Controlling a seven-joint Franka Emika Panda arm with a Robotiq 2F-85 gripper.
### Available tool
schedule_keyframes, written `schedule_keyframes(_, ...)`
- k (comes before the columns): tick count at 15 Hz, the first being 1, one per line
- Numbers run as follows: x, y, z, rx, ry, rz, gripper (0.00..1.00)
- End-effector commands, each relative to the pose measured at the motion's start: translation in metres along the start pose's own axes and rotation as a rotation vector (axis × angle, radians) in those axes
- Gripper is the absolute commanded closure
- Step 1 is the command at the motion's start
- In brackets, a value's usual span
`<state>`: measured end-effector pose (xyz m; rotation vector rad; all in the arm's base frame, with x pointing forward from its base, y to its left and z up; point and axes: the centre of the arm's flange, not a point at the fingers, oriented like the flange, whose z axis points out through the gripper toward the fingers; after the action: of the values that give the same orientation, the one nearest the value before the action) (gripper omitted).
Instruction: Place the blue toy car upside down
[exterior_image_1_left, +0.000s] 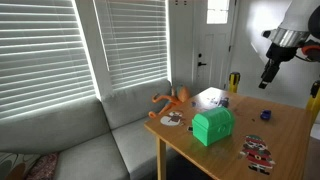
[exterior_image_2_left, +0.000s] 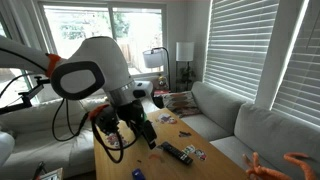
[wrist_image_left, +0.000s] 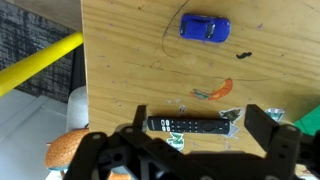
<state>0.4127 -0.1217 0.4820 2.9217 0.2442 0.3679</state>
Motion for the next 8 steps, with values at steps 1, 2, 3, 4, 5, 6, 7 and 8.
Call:
schedule_keyframes(1,0.0,0.0,0.0,0.0,0.0,0.0,0.0)
schedule_keyframes(2,0.0,0.0,0.0,0.0,0.0,0.0,0.0)
schedule_keyframes(3,0.0,0.0,0.0,0.0,0.0,0.0,0.0)
schedule_keyframes(4,0.0,0.0,0.0,0.0,0.0,0.0,0.0)
schedule_keyframes(5,0.0,0.0,0.0,0.0,0.0,0.0,0.0)
schedule_keyframes(6,0.0,0.0,0.0,0.0,0.0,0.0,0.0)
schedule_keyframes(7,0.003,-0.002,0.0,-0.022,-0.006,0.03,0.0)
schedule_keyframes(8,0.009,-0.011,-0.001,-0.067,-0.005,0.089,0.0)
